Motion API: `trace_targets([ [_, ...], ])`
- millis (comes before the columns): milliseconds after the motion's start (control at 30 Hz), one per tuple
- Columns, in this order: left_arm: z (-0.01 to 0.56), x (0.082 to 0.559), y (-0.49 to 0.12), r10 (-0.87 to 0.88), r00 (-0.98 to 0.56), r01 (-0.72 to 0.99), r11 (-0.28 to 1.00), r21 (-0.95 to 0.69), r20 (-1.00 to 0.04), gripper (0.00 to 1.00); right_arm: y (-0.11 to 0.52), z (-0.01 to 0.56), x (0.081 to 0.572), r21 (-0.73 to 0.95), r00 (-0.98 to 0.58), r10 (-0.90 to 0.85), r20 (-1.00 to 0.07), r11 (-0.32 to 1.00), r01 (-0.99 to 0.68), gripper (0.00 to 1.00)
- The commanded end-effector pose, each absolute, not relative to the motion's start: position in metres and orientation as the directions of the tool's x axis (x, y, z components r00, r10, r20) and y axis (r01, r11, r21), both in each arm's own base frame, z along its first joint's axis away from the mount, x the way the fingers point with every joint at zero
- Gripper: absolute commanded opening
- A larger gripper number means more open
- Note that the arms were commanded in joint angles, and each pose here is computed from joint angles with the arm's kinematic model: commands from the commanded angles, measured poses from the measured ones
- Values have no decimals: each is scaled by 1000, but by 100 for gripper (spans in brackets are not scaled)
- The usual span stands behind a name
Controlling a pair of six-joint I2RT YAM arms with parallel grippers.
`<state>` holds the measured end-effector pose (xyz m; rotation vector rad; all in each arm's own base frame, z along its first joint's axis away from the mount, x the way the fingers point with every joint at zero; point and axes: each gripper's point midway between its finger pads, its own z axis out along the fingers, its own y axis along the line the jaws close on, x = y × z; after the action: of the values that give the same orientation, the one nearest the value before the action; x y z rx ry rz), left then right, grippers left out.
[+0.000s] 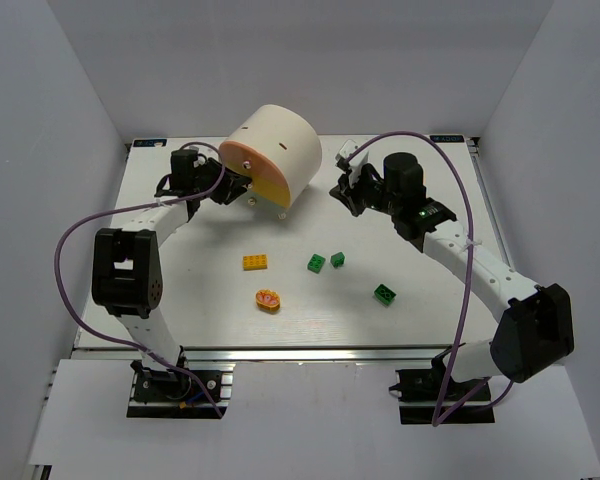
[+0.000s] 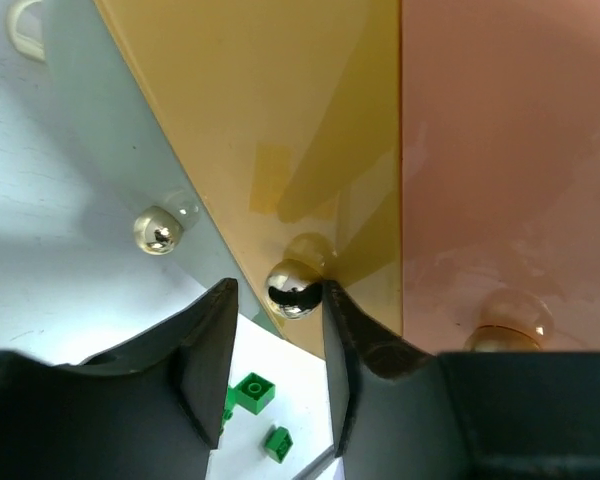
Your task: Sort the legos into containers by color
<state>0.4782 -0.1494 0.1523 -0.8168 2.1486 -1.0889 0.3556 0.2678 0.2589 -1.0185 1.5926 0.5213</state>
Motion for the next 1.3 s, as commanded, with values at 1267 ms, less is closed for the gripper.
trace_targets([
  [1267, 150, 372, -121, -736, -630, -323, 539, -778, -248, 9, 272, 267, 349, -178, 21, -306, -952, 495, -851, 0],
])
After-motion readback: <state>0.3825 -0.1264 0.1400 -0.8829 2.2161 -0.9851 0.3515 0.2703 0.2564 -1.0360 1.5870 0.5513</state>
